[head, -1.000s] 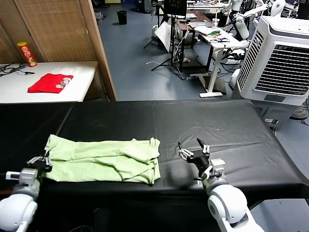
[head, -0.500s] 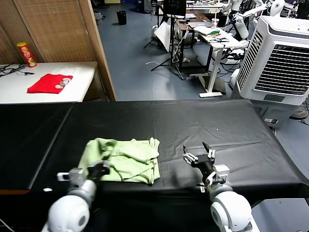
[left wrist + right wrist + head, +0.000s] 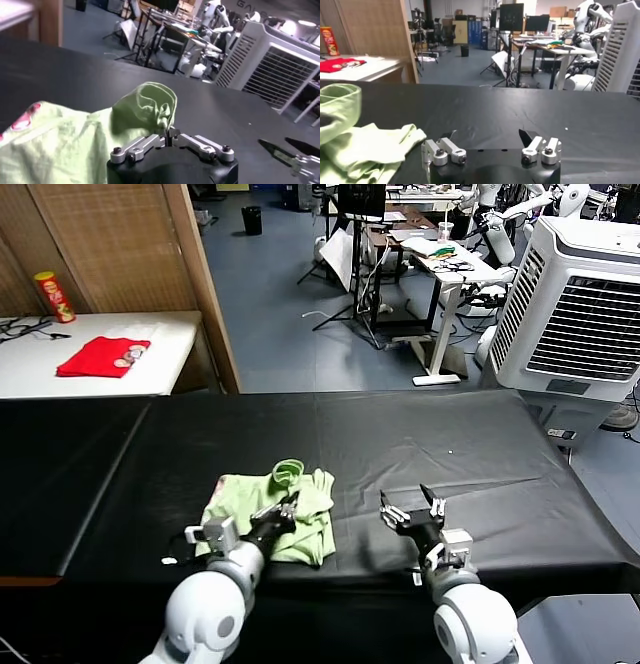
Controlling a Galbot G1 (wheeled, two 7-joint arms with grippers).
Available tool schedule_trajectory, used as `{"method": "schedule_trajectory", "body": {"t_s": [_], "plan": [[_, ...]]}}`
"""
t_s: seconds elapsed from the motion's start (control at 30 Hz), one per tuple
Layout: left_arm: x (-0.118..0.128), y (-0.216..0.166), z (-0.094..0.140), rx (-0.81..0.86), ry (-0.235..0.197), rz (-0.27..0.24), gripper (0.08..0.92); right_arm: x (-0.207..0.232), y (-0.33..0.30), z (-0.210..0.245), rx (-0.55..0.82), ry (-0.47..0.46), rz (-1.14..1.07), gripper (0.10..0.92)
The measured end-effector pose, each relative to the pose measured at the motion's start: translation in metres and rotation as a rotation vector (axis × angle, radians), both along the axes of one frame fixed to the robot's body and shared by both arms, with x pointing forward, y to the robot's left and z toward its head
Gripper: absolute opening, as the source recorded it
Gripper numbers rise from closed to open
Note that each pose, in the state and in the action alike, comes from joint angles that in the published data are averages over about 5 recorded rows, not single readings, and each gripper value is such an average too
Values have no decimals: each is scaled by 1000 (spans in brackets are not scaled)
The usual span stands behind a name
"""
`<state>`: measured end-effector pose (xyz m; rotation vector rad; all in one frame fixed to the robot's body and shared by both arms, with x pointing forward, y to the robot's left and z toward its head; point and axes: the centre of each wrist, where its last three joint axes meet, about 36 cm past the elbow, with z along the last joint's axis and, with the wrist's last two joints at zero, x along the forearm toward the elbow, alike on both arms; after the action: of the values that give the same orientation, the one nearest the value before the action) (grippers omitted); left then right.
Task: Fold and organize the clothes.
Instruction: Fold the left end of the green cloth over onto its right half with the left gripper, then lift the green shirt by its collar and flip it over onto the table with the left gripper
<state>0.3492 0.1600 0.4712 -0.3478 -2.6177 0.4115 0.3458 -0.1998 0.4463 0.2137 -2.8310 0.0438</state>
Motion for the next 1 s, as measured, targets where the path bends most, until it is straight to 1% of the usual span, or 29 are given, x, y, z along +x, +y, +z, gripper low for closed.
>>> {"method": "schedule_trajectory", "body": {"t_s": [0.07,0.1,0.2,0.27,0.33,0.4,0.47,0.57,0.6,0.67,0.83,0.9,1.0], "plan": [[1,-4,-1,-5,-3,1,179,1,1,-1,4,0,11,798],[2,-6,-1,-8,-5,2,209,2,2,-1,6,-1,18,798],[3,-11,-4,-30,-7,3,368,5,4,-3,16,-2,43,798],[3,-14,-4,-54,-3,0,503,7,6,-3,26,-1,60,798],[2,-16,-2,-76,-6,-4,603,10,9,-3,37,0,77,798],[1,-14,1,-78,-30,-2,707,13,13,-4,45,0,97,798],[1,-7,4,-53,-76,7,769,18,18,-5,52,0,121,798],[1,11,2,28,-149,29,794,27,31,-8,59,-2,165,798],[1,18,0,62,-167,37,796,30,35,-9,58,-3,180,798],[1,35,-5,128,-187,56,798,36,45,-12,52,-4,209,798],[-1,72,-13,226,-182,112,798,45,69,-27,3,20,279,798],[-1,82,-15,249,-181,137,798,44,77,-36,-40,32,299,798],[0,92,-19,267,-176,166,798,40,84,-48,-111,26,301,798]]}}
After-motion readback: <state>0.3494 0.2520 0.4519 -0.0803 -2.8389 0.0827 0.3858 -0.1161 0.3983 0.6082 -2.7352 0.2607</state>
